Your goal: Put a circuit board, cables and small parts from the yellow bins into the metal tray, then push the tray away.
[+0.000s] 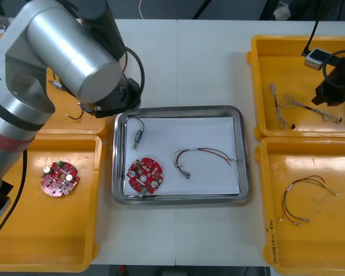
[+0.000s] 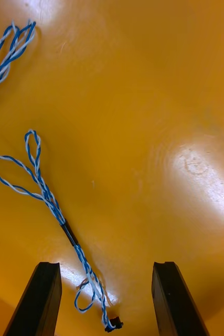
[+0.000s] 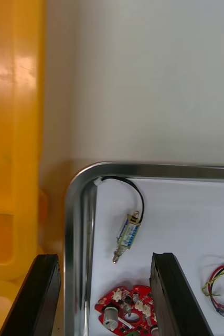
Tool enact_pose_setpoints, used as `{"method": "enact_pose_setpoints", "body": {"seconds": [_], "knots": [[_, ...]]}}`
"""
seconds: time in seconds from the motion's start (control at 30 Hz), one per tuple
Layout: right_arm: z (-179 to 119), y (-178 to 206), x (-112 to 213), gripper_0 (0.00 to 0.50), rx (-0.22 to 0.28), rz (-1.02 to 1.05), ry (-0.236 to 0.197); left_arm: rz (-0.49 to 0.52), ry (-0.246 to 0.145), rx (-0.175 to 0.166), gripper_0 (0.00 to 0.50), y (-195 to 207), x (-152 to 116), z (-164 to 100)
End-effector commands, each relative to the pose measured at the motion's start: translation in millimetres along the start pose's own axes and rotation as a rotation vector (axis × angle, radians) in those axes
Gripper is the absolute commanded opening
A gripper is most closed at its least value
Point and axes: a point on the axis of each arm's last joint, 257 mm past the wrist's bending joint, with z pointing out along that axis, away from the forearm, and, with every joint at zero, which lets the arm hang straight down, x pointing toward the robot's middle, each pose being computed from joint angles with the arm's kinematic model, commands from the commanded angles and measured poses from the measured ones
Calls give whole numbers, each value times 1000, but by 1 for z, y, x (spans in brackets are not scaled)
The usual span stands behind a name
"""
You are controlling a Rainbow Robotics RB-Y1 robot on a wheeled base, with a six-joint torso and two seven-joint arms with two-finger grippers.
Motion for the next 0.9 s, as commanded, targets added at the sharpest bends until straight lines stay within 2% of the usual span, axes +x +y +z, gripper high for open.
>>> {"method": "enact_pose_setpoints", "body": {"seconds": [0.03,0.07,0.2,0.43,0.67,0.9], "knots": [[13,8,2,500,7,-47,-4,-88,-32,-30,500,38,-31,-33],[17,10,3,500,7,-45,-5,-110,-26,-44,500,48,-35,-37],[23,13,7,500,8,-44,-2,-186,-18,-52,500,72,-53,-44],[28,16,9,500,5,-37,-3,-320,0,-108,500,117,-82,-43],[33,19,7,500,6,-28,-11,-453,-18,-99,500,148,-117,-36],[43,24,16,500,7,-12,-13,-549,-45,-108,500,174,-144,-26]]}}
